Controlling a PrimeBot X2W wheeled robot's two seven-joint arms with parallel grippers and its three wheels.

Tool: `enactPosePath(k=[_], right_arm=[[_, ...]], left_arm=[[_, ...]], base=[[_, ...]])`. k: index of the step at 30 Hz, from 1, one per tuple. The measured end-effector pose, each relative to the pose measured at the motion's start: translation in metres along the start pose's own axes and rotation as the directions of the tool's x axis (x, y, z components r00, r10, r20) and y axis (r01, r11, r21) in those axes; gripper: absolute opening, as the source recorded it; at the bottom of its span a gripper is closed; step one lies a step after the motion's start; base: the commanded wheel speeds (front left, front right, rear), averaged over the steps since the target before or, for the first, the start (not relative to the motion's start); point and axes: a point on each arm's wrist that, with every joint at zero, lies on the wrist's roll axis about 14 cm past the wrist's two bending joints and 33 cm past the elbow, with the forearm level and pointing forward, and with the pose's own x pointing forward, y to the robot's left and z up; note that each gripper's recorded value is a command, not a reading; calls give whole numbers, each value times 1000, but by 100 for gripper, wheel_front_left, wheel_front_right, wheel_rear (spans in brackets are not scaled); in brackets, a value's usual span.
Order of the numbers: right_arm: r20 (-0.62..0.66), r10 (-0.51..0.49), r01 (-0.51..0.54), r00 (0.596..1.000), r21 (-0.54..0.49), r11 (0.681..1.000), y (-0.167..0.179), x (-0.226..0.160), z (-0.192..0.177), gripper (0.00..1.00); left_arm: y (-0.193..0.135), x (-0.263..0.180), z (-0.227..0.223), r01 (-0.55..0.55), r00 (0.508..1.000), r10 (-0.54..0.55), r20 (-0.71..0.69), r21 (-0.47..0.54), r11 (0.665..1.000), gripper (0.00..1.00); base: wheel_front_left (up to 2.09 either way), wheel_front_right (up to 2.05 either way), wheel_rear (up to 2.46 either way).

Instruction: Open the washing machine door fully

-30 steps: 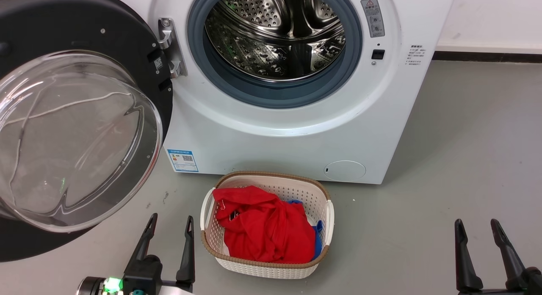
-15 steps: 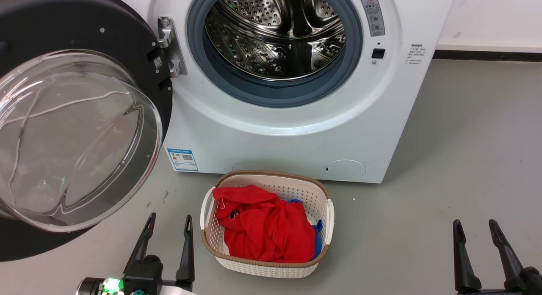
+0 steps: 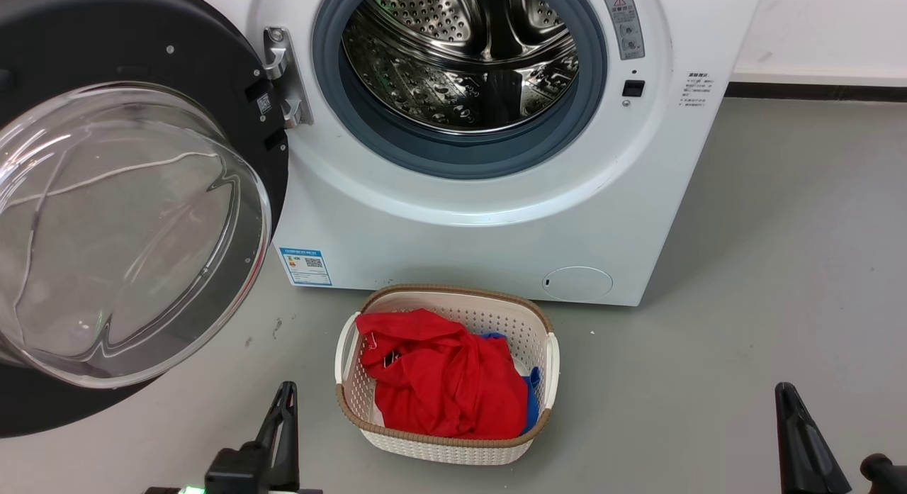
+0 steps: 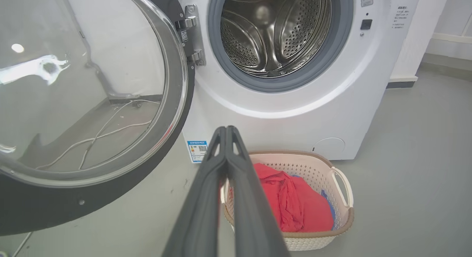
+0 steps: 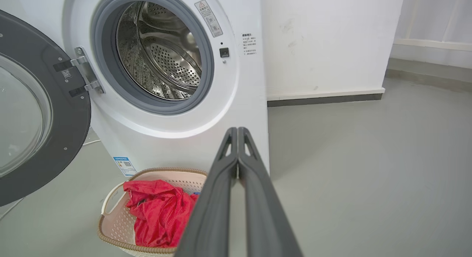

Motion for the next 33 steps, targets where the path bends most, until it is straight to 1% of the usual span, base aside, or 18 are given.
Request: enactPosePath(k=[7, 14, 23, 33], right_arm=[[-19, -31, 33, 999, 143, 989, -4, 2, -5, 0], [-25, -51, 56, 998, 272, 961, -6, 8, -5, 0], [-37, -71, 80, 997, 413, 907, -10, 13, -6, 0], [-53, -81, 96, 995, 545, 833, -11, 20, -7, 0]], left_arm=[[6, 2, -7, -35, 999, 28, -44, -155, 987, 0], [10, 6, -10, -62, 996, 42, -74, -294, 954, 0], [14, 12, -13, -90, 993, 48, -104, -448, 889, 0], [16, 19, -14, -110, 991, 45, -123, -591, 799, 0]], base=[[0, 0, 0], [0, 0, 0], [0, 0, 0], [0, 0, 0]])
